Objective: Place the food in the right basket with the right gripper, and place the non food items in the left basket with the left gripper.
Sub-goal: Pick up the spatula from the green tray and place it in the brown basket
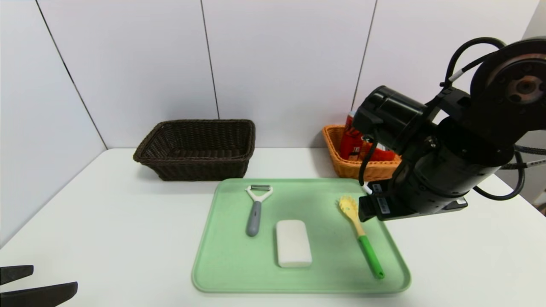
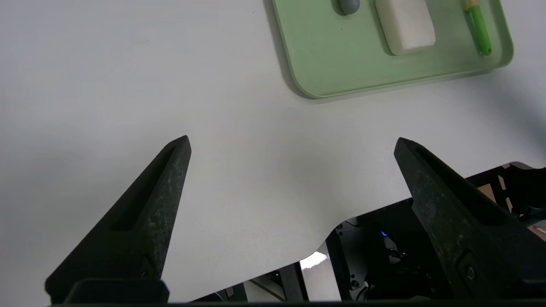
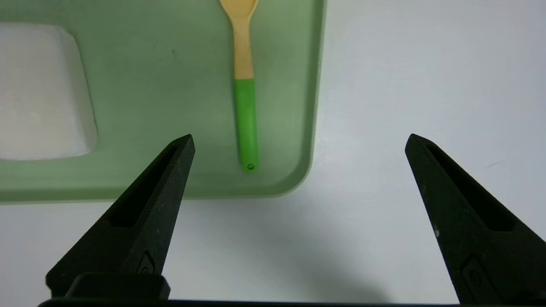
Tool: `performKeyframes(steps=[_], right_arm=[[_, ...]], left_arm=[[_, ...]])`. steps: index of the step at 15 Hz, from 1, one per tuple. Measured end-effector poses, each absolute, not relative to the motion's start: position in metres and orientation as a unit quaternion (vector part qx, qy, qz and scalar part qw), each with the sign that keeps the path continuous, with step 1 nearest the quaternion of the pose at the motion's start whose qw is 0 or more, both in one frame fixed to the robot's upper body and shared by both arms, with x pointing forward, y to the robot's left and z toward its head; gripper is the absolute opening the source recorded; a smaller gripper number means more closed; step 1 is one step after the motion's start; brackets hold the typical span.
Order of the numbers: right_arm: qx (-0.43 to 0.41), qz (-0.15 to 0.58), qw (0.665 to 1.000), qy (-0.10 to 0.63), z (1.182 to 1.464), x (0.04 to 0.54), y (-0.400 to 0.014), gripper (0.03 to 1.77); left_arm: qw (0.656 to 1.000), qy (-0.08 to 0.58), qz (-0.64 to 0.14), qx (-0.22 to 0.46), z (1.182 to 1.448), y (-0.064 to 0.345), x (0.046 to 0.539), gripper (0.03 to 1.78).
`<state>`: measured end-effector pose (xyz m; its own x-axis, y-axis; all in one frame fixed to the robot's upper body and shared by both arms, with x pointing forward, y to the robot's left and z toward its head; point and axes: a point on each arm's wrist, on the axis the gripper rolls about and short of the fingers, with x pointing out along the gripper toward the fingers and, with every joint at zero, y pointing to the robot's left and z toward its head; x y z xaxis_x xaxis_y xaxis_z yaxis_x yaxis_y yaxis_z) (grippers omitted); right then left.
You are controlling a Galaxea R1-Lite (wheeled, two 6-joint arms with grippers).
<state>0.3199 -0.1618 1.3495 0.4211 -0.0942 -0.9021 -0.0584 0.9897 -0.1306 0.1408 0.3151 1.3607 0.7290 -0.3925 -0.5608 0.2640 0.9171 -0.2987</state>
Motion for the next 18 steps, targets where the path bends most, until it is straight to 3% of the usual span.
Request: performKeyframes(steps=[7,18], right_arm=[[-0.028,0.027,0.808,0.588,1.323,0.345,-0.148,1.7],[-0.019,0.013,0.767,0.641,1.279,0.379,-0.144,1.7]], left_arm=[[0.924,0.323,-0.178,-0.099,1.359,0.315,0.14,1.69],[0.925,0.319,-0.177,-0.101,1.358,0.317,0.135,1.69]])
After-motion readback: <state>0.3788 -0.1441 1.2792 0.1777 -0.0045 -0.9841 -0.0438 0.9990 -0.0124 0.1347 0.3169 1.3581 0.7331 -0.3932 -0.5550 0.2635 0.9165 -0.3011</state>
